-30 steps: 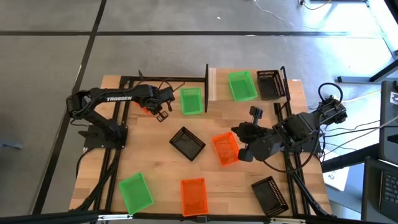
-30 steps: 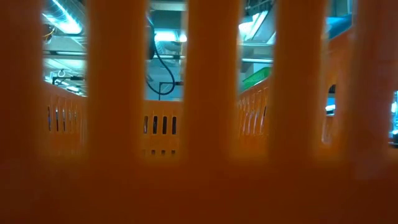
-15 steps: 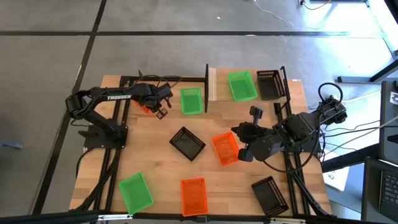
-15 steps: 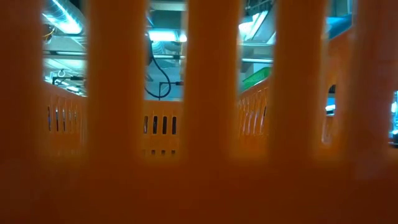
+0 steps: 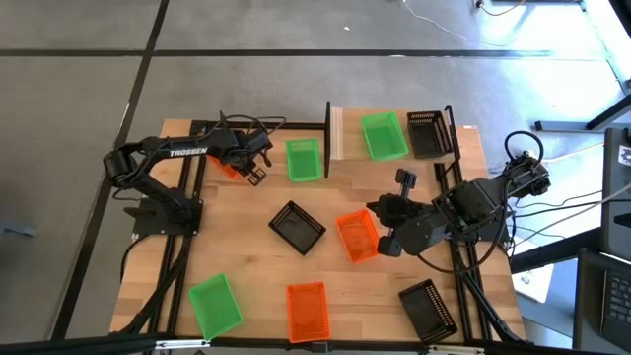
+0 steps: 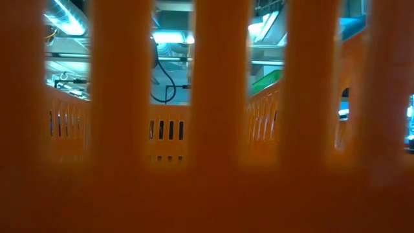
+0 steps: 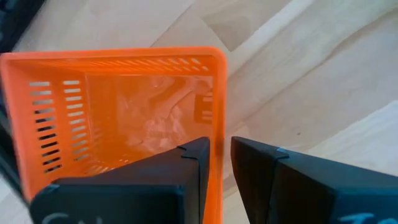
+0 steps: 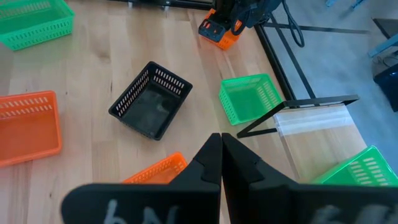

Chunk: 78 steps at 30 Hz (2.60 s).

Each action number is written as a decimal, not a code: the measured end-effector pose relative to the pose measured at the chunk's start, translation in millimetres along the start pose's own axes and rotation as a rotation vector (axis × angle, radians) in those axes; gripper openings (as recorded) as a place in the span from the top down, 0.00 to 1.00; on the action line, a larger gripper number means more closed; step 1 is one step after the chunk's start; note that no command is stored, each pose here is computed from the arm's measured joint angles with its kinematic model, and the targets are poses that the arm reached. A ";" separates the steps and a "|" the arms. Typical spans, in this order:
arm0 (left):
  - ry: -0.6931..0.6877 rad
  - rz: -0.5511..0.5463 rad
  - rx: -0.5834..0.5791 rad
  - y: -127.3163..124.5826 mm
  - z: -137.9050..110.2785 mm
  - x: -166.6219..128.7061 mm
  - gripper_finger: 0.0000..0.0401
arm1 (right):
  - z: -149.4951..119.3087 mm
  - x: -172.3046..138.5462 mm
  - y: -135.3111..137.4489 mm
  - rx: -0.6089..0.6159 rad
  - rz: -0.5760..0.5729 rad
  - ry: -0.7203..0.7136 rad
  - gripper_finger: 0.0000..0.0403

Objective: Stack baskets on shelf by color
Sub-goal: Put the top orange bin on the shelf

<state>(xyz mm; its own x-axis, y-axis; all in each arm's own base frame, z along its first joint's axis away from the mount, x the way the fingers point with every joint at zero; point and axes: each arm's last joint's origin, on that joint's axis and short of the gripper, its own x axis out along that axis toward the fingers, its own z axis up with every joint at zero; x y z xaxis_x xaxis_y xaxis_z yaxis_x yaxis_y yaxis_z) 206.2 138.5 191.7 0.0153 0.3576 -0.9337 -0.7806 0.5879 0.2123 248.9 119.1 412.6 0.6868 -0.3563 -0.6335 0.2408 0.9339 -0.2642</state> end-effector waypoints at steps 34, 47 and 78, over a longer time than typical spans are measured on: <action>0.087 0.089 0.230 -33.9 -6.8 6.4 1.00 | -0.4 -0.1 -0.1 -0.012 -0.001 0.003 1.00; -0.301 -0.042 0.508 -85.1 11.7 -153.5 1.00 | -8.0 -12.1 3.7 -0.068 0.039 0.019 1.00; -0.662 -0.289 0.707 -169.4 150.6 -174.5 1.00 | -24.9 -34.4 -10.5 0.034 -0.075 0.011 1.00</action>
<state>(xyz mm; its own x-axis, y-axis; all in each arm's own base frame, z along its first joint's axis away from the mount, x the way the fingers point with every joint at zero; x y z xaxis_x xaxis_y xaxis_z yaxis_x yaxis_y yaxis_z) 429.8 85.8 362.1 0.6564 0.3380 -0.6744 -0.1462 0.9341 0.3258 205.7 120.8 419.1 0.6582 -0.4256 -0.6210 0.3148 0.9049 -0.2865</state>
